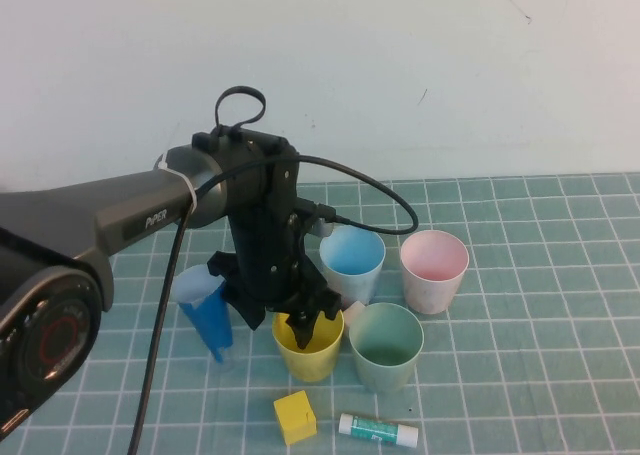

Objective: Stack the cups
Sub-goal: Pick up the yellow cup, then place the yellow cup on the green cup

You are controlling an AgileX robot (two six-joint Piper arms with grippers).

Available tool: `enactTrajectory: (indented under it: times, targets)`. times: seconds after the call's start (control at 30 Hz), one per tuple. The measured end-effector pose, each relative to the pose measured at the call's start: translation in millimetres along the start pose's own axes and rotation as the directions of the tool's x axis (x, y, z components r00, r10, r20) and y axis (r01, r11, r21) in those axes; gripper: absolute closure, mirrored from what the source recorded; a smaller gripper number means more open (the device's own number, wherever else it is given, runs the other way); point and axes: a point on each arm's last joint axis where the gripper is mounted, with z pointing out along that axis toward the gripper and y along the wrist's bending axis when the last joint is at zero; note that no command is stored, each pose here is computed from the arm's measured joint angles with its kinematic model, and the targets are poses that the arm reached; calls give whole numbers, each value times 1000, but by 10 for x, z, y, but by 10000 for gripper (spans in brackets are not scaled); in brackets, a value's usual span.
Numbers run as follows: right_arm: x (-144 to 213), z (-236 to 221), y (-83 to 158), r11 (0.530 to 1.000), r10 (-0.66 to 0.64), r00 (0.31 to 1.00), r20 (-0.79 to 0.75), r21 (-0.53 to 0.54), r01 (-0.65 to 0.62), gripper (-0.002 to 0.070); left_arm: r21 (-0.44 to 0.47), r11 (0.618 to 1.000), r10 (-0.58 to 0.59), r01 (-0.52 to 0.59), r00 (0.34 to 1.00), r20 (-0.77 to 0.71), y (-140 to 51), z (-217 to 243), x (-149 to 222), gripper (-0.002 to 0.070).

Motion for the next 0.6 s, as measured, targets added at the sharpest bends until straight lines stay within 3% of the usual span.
enactTrajectory:
  times: [0.1,0.17,0.27,0.37,0.6]
  targets:
    - [0,0,1,1000,-1,1000,0,-1,1,679,0,1000,-1,1,1000,14,1,27,-23,282]
    - [0,0,1,1000,-1,1000,0,-1,1,679,1,1000,-1,1,1000,28,0,28,-40,452]
    - [0,0,1,1000,0,1000,0,-1,0,679,1,1000,2,-2,999,40,-3,14,-69,603]
    - [0,0,1,1000,0,1000,0,-1,0,679,2,1000,9,-9,998,69,-12,-72,-135,654]
    - [0,0,2,1000,1,1000,0,-2,-1,679,6,999,31,-32,978,205,-65,-733,-206,669]
